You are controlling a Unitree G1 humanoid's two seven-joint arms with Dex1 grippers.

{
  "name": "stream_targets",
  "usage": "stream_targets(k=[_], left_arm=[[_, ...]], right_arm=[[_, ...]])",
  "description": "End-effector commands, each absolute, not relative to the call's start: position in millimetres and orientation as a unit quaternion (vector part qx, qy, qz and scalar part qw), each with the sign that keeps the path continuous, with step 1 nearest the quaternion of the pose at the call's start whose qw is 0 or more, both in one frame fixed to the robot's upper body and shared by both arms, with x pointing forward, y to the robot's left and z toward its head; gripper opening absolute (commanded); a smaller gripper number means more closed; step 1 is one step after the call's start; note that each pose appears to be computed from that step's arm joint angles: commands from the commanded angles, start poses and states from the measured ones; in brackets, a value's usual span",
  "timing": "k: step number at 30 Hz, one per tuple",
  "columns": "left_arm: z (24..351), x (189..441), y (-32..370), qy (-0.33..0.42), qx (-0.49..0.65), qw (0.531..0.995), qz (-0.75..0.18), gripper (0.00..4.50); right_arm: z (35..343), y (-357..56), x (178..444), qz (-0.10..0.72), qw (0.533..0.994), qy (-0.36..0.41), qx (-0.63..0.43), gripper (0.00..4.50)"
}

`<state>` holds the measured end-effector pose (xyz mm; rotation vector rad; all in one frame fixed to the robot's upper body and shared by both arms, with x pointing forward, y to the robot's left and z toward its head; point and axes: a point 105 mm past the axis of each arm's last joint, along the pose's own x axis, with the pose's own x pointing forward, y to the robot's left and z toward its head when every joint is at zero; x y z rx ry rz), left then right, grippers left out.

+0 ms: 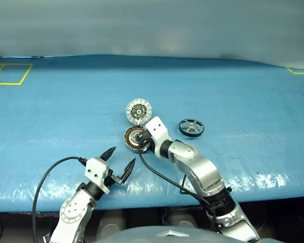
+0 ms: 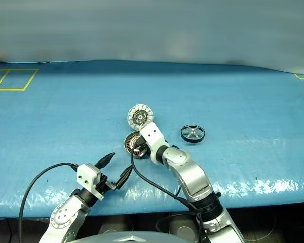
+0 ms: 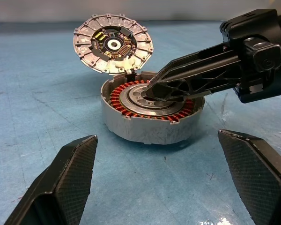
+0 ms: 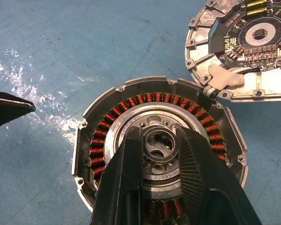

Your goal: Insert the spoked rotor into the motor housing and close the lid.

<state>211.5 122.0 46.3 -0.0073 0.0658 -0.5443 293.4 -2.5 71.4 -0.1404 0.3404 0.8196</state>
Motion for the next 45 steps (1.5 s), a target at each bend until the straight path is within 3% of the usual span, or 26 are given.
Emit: stream_targets(k=[1,15,25,45], left_arm=[[52.3,212.8,122.4,0.015,-0.004,0.963,-0.269,4.5],[50.9,213.2,122.3,0.017,-0.004,0.963,-0.268,4.5],[50.1,213.7,121.1,0.018,-0.006,0.963,-0.27,4.5],[51.4,214.6,119.4,0.013,-0.007,0.962,-0.271,4.5]], right_arm=[[77.7,4.5,295.3,0.402,0.902,0.145,-0.066,0.67],[73.4,5.2,292.4,0.408,0.898,0.155,-0.058,0.67],[118.7,2.3,283.9,0.437,0.892,0.117,-0.002,0.67],[80.2,6.7,294.8,0.416,0.897,0.145,-0.043,0.67]])
